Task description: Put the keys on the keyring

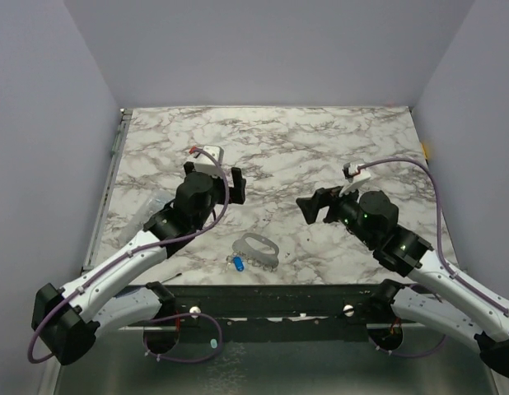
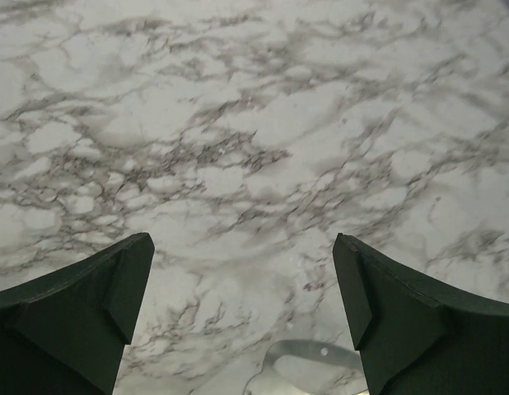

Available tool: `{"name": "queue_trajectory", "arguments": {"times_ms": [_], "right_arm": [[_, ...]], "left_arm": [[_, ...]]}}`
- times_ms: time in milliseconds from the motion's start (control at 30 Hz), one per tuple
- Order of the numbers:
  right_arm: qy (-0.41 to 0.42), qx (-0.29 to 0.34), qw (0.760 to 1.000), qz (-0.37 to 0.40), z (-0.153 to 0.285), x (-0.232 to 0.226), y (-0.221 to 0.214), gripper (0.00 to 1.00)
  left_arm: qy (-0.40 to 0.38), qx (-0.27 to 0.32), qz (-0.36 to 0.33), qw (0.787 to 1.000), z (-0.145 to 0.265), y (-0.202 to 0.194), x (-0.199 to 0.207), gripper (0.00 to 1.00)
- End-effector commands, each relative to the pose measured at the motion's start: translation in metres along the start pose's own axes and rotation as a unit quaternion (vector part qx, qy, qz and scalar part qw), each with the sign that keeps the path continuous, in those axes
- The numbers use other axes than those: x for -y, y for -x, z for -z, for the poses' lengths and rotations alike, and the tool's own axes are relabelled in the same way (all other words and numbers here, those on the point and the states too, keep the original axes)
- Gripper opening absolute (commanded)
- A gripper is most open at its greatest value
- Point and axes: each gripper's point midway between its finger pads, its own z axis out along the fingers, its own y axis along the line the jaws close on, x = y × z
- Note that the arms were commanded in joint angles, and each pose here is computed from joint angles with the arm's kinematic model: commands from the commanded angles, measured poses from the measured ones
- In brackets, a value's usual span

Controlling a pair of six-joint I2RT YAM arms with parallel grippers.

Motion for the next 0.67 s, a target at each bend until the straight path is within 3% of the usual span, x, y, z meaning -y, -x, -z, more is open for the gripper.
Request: {"name": "queue_trajectory", "arguments": {"times_ms": [0, 133, 633], "right_arm": [[-0.031, 0.005, 0.999, -0.007, 0.009, 0.014, -0.004, 1.0], [-0.033, 0.009, 0.999, -0.008, 0.011, 0.015, -0.004, 1.0], [-0.002, 0.029, 0.997, -0.071, 0.003, 0.002, -0.008, 1.0]], "left_arm": [[0.019, -0.085, -0.077, 0.993, -0.004, -0.04, -0.022, 0.99], [0.057, -0.091, -0.093, 0.99, -0.005, -0.046, -0.039, 0.99], [0.073, -0.085, -0.107, 0.988, 0.005, -0.049, -0.052, 0.99]]}}
